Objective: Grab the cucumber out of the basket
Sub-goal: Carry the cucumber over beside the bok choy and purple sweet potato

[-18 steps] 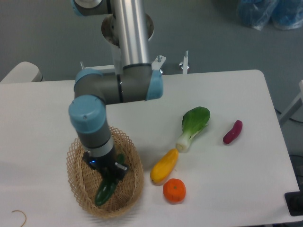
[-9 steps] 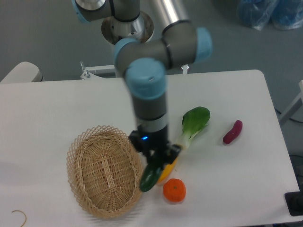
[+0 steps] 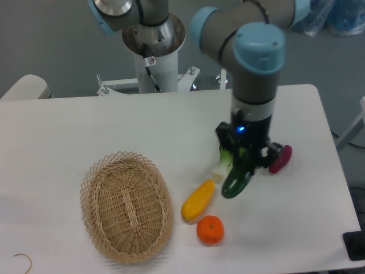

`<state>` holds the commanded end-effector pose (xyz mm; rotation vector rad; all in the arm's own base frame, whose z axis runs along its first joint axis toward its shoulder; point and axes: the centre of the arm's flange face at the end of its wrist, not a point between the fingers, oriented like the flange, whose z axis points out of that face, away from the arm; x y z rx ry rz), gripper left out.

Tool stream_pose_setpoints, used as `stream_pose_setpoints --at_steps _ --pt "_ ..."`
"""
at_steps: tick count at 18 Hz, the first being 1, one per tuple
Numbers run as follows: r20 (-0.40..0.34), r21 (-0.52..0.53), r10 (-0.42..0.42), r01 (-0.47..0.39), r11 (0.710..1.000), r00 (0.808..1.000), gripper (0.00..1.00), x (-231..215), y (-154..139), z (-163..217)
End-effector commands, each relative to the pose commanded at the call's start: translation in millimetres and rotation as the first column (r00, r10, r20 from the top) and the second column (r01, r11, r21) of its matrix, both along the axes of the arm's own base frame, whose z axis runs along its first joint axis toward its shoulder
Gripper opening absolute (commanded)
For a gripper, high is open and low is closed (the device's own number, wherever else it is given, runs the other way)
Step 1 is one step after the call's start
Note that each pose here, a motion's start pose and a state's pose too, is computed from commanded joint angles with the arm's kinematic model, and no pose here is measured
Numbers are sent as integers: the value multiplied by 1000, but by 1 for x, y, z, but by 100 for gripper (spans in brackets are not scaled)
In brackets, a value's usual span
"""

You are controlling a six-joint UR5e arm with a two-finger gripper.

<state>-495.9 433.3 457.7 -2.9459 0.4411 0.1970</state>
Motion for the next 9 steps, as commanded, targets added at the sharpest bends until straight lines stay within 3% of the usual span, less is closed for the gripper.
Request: stream_pose_setpoints --at_steps 9 --pt "2 -3 -8 8 1000 1000 25 -2 -4 1"
